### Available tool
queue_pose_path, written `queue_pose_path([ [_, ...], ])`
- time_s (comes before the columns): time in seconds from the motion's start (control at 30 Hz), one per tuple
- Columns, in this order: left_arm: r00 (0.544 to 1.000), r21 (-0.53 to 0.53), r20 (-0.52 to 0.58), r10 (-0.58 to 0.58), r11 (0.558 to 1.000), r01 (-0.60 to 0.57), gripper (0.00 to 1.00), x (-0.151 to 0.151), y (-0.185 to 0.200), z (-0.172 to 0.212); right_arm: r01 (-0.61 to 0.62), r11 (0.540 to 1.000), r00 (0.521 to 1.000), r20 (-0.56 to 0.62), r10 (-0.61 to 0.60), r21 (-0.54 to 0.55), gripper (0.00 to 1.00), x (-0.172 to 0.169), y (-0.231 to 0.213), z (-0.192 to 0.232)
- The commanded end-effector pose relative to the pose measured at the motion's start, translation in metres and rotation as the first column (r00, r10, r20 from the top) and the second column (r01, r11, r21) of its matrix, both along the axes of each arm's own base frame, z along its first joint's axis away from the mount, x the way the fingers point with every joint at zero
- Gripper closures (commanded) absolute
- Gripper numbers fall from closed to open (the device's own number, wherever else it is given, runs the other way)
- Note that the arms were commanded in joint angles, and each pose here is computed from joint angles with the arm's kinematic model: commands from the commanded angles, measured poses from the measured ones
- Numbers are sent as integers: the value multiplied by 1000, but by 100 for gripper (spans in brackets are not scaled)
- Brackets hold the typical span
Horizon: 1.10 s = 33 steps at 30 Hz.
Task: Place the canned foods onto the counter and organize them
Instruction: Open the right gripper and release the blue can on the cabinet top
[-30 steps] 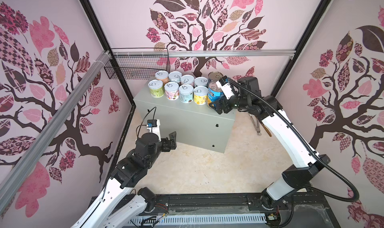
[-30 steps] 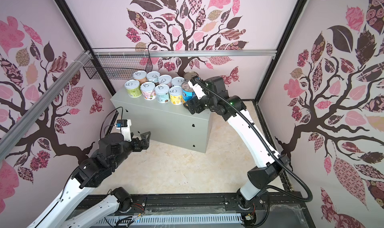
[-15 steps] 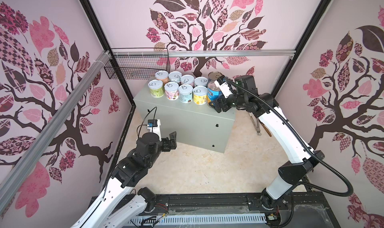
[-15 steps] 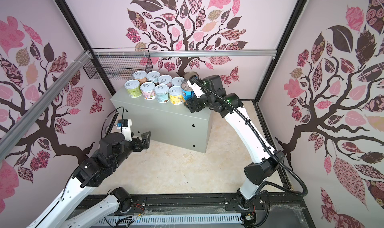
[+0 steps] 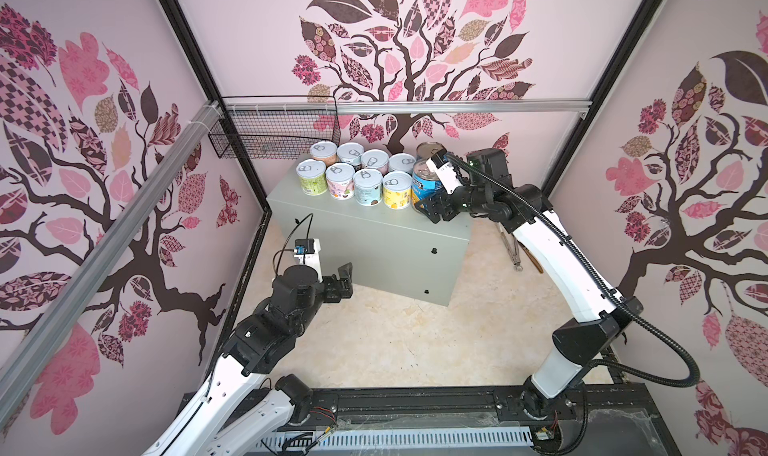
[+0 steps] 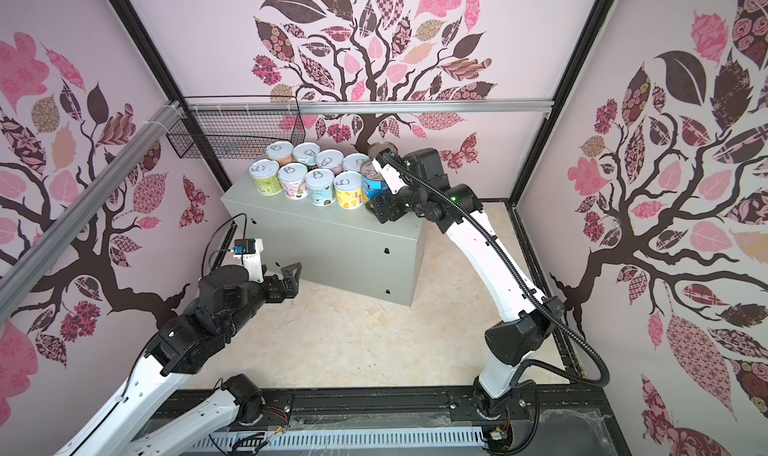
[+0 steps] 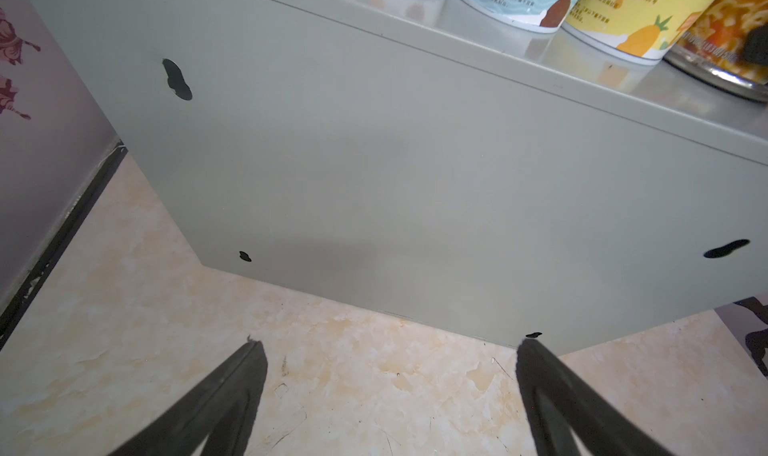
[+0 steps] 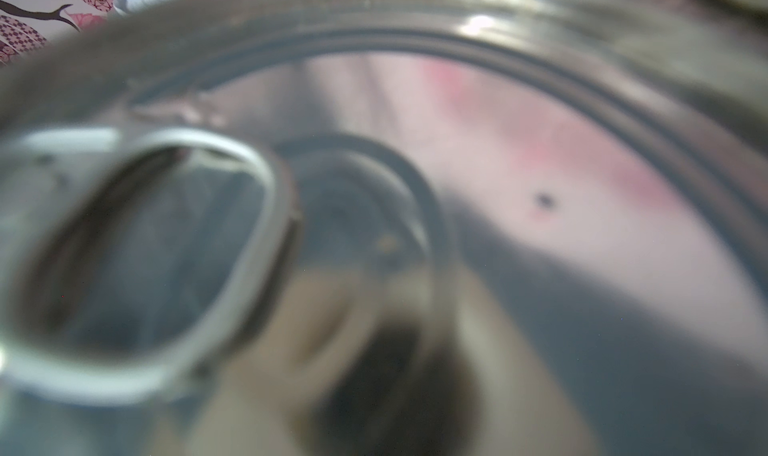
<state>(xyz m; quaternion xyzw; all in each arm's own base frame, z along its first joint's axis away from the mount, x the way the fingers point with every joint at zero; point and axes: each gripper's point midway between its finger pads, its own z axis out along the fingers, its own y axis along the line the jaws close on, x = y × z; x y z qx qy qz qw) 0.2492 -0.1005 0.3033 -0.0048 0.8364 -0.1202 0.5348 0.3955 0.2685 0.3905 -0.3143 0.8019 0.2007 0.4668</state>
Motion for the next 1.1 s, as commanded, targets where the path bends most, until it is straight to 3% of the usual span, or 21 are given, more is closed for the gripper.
queue_pose_path([
  [0.0, 1000, 7, 6, 9, 1000, -9, 3, 2, 2, -5, -27, 994, 993, 116, 16, 101, 53, 7, 11, 44],
  [0.27, 1000, 6, 5, 8, 1000, -8, 3, 2, 2, -5, -27, 994, 992, 122, 15, 102, 30, 1, 6, 48],
  [0.73, 1000, 2, -5, 9, 1000, -8, 3, 4, 2, -8, -20, 992, 988, 157, 1, 122, 1, -11, -2, 64],
  [1.07, 1000, 4, -8, 10, 1000, -10, 3, 5, 2, -9, 21, 990, 976, 211, -50, 137, 0, -26, -20, 89],
])
